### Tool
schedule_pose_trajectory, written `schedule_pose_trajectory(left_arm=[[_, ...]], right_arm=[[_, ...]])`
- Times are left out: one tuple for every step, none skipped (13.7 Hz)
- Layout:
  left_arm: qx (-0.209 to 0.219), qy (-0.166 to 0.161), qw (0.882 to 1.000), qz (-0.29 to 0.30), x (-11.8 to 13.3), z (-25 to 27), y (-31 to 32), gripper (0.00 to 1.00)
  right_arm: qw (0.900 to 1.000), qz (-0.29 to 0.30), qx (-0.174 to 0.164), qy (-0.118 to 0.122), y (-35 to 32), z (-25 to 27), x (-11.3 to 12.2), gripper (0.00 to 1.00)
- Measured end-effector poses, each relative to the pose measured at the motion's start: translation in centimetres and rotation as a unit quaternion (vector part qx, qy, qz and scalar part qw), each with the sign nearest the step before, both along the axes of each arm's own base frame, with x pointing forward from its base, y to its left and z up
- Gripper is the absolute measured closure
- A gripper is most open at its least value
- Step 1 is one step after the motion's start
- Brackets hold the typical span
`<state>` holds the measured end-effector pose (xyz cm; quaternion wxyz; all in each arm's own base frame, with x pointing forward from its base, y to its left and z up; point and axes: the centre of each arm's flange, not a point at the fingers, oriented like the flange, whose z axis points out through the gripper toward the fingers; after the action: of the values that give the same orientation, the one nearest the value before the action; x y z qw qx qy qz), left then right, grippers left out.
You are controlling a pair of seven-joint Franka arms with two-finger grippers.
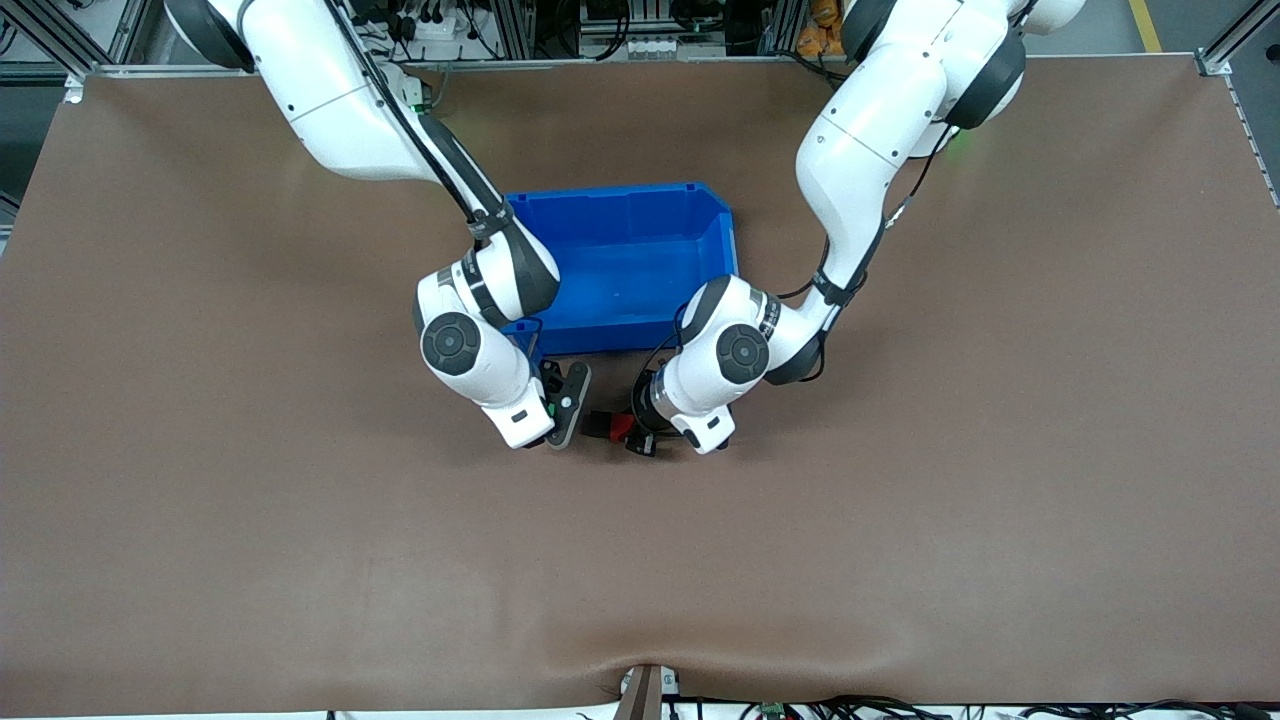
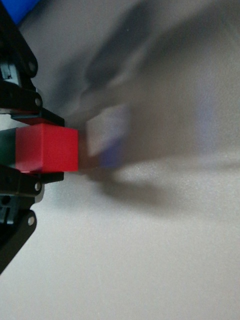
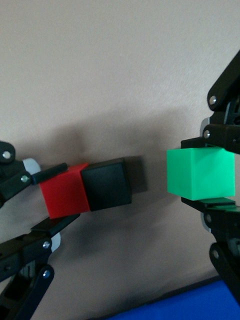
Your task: Attach green and red cubes to black cube
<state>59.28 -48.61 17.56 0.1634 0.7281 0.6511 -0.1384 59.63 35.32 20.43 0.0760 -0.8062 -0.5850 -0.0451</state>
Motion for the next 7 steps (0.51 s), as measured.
schedule_pose_trajectory(left_arm=[[0.0, 0.0, 1.0, 0.0, 0.0, 0.0, 0.0, 0.61], [0.0, 0.0, 1.0, 0.0, 0.0, 0.0, 0.0, 0.61], [0.0, 0.0, 1.0, 0.0, 0.0, 0.0, 0.0, 0.61], [0.0, 0.0, 1.0, 0.0, 0.0, 0.0, 0.0, 0.61], [0.0, 0.0, 1.0, 0.0, 0.0, 0.0, 0.0, 0.61], [0.0, 0.0, 1.0, 0.0, 0.0, 0.0, 0.0, 0.61], [0.0, 0.0, 1.0, 0.0, 0.0, 0.0, 0.0, 0.61]], right_arm=[[1.0, 0.0, -0.001, 0.002, 0.3, -0.2, -0.2, 0.61], [1.0, 0.0, -0.001, 0.003, 0.5, -0.5, -0.4, 0.61], [1.0, 0.0, -0.002, 0.003, 0.6, -0.7, -0.5, 0.61], [1.0, 0.0, -0.001, 0.001, 0.7, -0.8, -0.5, 0.61], [1.0, -0.002, -0.001, -0.001, 0.7, -1.1, -0.5, 0.61], [1.0, -0.004, -0.001, 0.0, 0.8, -1.3, -0.5, 0.61], [1.0, -0.007, -0.001, -0.001, 0.9, -1.5, -0.5, 0.61]])
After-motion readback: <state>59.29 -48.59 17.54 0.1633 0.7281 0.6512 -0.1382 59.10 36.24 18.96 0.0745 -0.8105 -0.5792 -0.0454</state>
